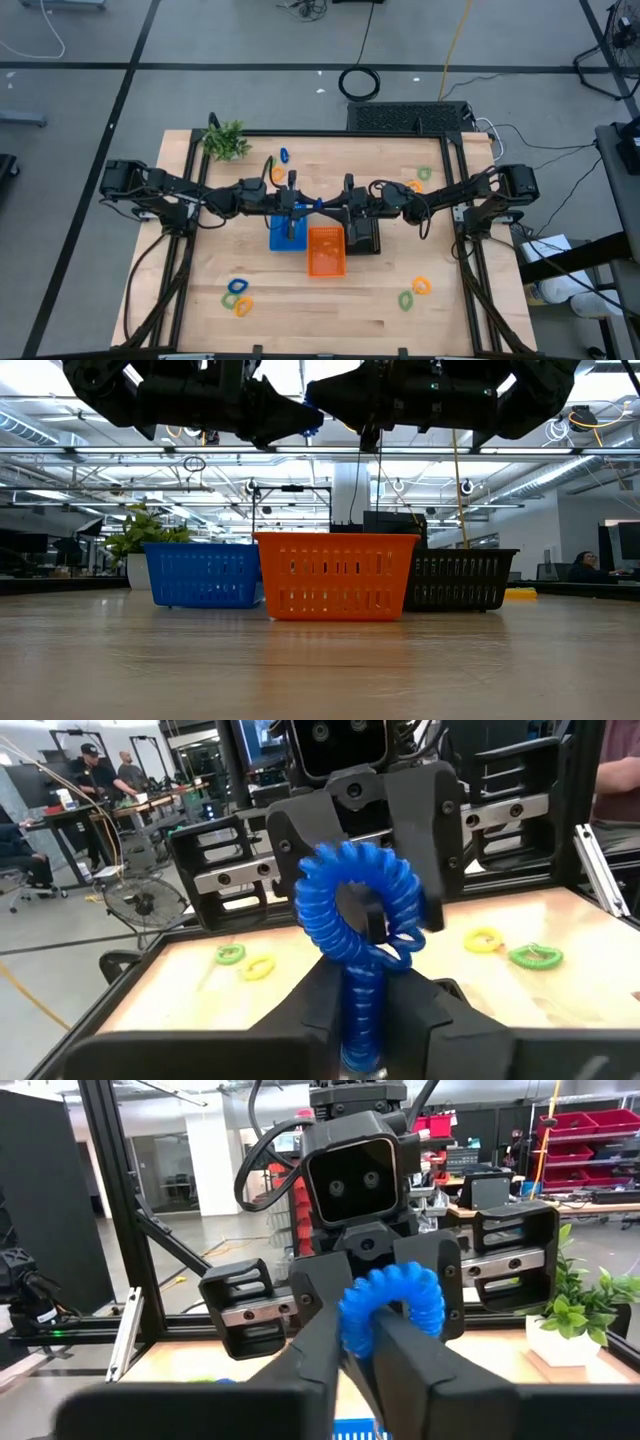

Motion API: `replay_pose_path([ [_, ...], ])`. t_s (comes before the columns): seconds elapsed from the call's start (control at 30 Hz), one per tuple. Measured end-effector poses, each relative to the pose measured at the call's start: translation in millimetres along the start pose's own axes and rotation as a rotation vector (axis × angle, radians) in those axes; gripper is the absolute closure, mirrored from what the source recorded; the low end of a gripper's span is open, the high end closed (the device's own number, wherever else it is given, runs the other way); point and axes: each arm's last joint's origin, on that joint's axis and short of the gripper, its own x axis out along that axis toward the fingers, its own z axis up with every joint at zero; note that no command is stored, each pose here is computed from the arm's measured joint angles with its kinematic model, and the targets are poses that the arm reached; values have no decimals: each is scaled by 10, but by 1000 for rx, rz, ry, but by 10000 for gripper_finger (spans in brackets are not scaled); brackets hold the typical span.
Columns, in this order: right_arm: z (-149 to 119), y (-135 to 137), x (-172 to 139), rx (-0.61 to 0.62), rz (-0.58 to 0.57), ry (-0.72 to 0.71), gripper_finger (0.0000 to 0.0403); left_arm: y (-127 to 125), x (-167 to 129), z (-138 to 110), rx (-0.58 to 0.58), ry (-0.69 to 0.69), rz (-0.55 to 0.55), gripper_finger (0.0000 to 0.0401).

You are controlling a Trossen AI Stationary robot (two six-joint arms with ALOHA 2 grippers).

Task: Sort spring keychains
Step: Put the blue spring keychain into the blue bin

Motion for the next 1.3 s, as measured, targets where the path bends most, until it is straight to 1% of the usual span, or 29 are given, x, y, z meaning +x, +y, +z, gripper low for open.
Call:
replay_pose_path([
  [0.07,0,1,0,0,1,0,317,1,0,-2,12,3,2,368],
  [0.2,-2,3,0,0,3,2,259,5,-16,4,15,18,4,368],
  [0.3,-4,2,-1,1,2,6,224,5,-22,-2,15,33,8,358],
  [0.4,-10,2,0,1,1,13,198,16,-65,36,18,51,29,355],
  [0.53,10,2,-19,2,-4,34,177,23,-141,82,26,89,29,368],
  [0.73,111,12,-93,5,-14,86,166,32,-291,219,44,107,20,368],
  [0.87,172,23,-143,9,-14,116,166,12,-408,284,51,146,21,357],
  [0.97,186,27,-174,48,-18,149,169,-21,-498,281,46,214,-2,362],
  [1.03,216,31,-197,63,-20,154,172,-50,-565,246,14,289,-25,367],
  [1.13,241,36,-218,63,-20,162,176,-115,-629,172,-44,395,-68,366],
  [1.2,241,36,-219,60,-19,162,178,-168,-657,112,-76,467,-91,358],
  [1.3,251,37,-218,40,-16,154,178,-232,-645,33,-86,532,-114,355],
])
